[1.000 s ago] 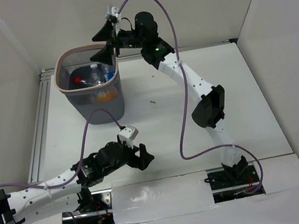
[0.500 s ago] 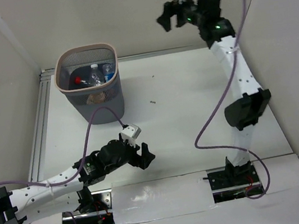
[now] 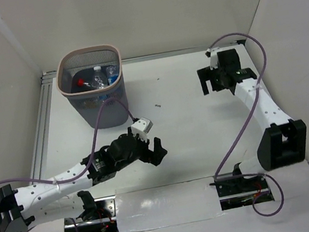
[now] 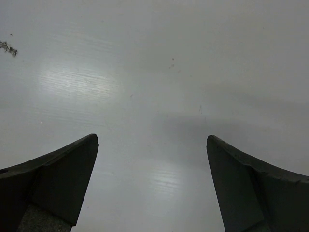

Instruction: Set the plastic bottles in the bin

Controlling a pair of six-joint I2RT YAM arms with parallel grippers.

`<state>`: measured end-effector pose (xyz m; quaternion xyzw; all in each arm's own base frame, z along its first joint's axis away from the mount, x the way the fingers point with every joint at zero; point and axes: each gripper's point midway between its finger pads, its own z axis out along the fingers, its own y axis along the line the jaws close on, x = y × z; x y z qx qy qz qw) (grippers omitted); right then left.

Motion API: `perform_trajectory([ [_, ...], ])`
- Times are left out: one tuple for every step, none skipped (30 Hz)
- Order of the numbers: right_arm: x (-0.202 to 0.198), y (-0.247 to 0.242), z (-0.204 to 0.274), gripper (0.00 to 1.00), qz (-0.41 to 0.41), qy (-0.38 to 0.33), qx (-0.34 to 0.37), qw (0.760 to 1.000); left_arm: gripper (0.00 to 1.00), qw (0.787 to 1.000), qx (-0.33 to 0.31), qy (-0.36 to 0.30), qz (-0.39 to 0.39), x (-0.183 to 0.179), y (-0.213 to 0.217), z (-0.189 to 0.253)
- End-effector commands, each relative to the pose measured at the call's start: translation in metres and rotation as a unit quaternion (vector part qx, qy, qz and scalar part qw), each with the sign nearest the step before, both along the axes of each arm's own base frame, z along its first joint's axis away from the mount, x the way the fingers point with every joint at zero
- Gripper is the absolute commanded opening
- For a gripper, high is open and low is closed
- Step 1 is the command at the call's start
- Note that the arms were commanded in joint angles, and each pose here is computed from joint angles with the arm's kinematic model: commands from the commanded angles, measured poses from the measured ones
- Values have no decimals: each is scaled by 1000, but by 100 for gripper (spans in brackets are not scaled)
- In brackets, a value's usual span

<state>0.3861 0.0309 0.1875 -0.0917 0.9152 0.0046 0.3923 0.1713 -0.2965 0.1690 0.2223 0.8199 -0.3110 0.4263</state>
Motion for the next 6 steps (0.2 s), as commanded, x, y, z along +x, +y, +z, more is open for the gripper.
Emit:
perform_trajectory([
  [-8,-11,53,100,-23,-103,14,994,100,999,-9,-33,23,13,-2,28],
  [-10,-11,56,100,-22,-110,14,994,100,999,-6,-37,26,17,1,28],
  [-11,-16,59,100,-28,-120,14,992,100,999,-6,-44,28,18,3,34],
  [-17,-17,65,100,-29,-130,18,991,100,999,-2,-42,28,17,4,32],
  [-19,-14,67,100,-20,-136,24,990,100,999,-6,-44,28,18,3,36],
  [-22,-15,64,100,-19,-133,27,991,100,999,-2,-42,28,17,4,34],
])
